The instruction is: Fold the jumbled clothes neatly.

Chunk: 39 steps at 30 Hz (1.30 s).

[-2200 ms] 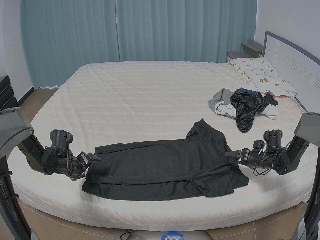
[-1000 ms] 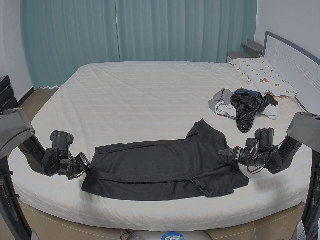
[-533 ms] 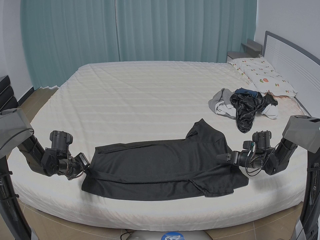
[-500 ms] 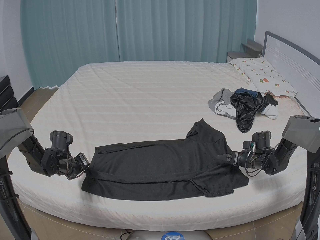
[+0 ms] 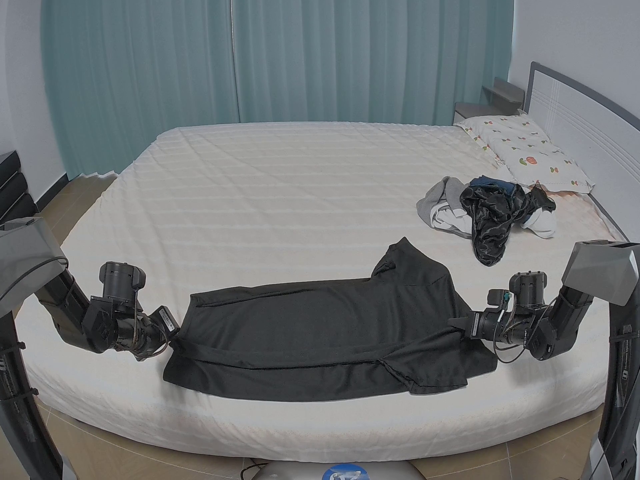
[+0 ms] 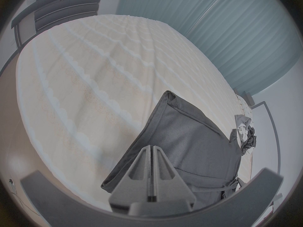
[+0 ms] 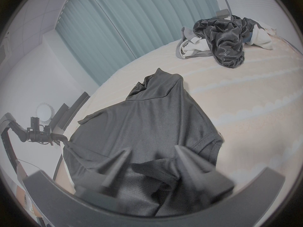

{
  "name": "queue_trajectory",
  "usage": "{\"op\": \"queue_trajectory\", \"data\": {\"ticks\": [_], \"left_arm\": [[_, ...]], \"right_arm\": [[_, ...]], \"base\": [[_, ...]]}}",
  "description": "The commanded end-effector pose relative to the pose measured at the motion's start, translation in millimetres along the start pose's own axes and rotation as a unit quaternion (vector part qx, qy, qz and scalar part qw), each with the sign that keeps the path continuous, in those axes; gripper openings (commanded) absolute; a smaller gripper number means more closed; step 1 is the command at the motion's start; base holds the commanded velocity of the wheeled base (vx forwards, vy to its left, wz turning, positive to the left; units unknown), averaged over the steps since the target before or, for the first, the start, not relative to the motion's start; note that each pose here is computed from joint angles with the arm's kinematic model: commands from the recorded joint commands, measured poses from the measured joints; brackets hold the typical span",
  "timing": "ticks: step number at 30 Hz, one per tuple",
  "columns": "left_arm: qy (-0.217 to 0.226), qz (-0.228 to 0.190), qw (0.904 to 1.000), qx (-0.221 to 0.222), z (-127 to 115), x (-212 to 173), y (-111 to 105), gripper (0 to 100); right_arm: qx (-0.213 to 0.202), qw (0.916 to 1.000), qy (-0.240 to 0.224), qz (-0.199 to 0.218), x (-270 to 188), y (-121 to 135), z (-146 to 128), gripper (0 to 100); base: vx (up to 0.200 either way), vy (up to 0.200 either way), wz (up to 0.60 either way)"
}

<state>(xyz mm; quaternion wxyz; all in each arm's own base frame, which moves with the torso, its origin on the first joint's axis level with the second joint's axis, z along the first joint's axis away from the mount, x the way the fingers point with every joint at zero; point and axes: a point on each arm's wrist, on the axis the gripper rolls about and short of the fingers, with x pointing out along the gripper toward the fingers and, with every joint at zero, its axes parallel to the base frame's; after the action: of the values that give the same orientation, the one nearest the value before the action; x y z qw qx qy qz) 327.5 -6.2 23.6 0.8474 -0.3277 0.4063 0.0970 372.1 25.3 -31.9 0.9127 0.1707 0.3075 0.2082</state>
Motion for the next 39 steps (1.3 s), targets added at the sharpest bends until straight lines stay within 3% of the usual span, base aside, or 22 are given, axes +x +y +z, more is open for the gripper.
{"op": "queue_trajectory", "data": {"ticks": [1,6,7,20,30,39], "left_arm": [[0.003,0.003,1.0000,-0.001,-1.7,1.5,1.7,0],[0.003,0.002,1.0000,0.000,-1.4,1.5,1.4,0],[0.003,0.002,1.0000,-0.001,-1.4,1.5,1.4,0],[0.007,-0.004,1.0000,-0.002,-0.7,1.0,1.6,0],[0.008,-0.005,1.0000,-0.003,0.4,0.9,2.5,0],[0.008,-0.007,0.9999,-0.007,0.7,1.0,2.1,0]], "right_arm": [[0.011,0.9999,0.003,0.002,-3.0,-10.1,-3.7,0],[0.025,0.9995,0.008,0.016,-2.4,-23.8,-6.9,0],[0.026,0.9993,0.008,0.024,-2.5,-24.6,-6.5,100],[0.011,0.9961,0.005,0.088,-7.2,-23.1,-9.6,100],[-0.028,0.9946,0.018,0.098,-5.9,-24.9,-20.8,100],[-0.040,0.9931,0.024,0.108,-9.2,-26.5,-25.2,100]], "base": [[0.000,0.000,0.00],[0.000,0.000,0.00],[0.000,0.000,0.00],[0.000,0.000,0.00],[0.000,0.000,0.00],[0.000,0.000,0.00]]}}
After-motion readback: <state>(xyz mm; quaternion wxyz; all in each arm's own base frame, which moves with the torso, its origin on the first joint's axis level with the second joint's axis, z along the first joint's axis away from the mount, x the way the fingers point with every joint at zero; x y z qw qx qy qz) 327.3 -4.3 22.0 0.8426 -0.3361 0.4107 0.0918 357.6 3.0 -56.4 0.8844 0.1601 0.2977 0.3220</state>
